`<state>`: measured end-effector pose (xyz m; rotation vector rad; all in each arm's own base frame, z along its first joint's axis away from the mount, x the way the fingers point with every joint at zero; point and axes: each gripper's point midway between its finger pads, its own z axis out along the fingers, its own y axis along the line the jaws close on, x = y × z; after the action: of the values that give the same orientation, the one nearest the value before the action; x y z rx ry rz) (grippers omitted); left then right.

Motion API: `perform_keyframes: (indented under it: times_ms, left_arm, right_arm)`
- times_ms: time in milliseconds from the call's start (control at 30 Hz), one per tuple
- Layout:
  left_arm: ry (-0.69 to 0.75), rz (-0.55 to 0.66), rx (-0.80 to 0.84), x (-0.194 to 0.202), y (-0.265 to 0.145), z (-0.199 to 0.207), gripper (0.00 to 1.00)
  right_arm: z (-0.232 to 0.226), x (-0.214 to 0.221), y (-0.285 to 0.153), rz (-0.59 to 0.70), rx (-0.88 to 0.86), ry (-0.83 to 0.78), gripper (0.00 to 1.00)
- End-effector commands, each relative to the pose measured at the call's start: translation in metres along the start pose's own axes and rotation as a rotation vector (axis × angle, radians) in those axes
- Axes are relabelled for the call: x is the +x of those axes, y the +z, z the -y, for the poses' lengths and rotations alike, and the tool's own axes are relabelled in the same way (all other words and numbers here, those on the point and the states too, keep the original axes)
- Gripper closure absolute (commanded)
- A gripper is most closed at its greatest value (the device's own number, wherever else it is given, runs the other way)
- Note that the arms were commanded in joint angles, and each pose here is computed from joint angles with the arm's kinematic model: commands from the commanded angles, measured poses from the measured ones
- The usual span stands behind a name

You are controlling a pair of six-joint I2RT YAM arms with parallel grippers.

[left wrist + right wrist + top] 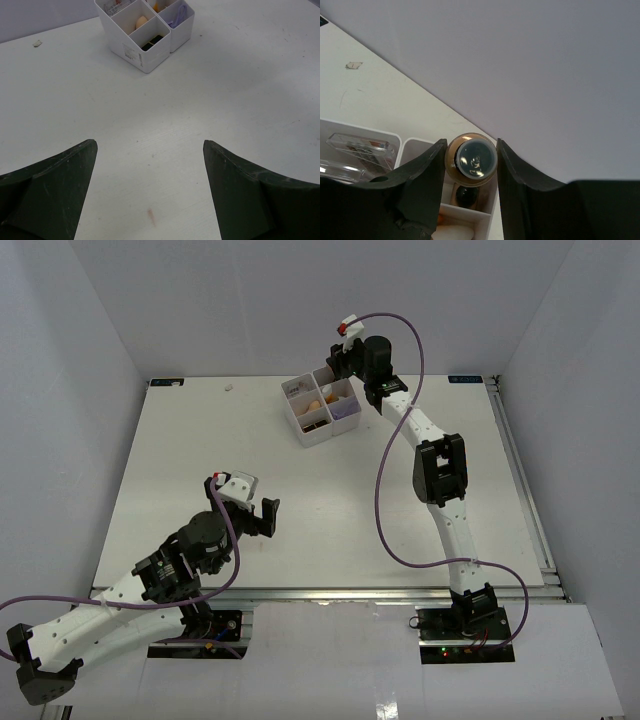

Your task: Organize the makeup

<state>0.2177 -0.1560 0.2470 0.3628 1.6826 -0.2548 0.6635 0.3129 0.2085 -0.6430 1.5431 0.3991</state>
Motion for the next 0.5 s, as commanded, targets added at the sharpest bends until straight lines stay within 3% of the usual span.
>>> perform_keyframes:
  times_ms: [0, 467]
  left_arm:
    - [0.005, 0.005, 0.006, -0.001, 0.001, 0.001, 0.02]
    - [0.001, 0.012, 0.019, -0.003, 0.0, 0.002, 0.02]
  right_arm:
    - [0.005, -0.018, 0.006, 0.08, 0.034, -0.05, 0.91]
    - [0.0, -0.008, 0.0, 0.045, 0.024, -0.027, 0.9]
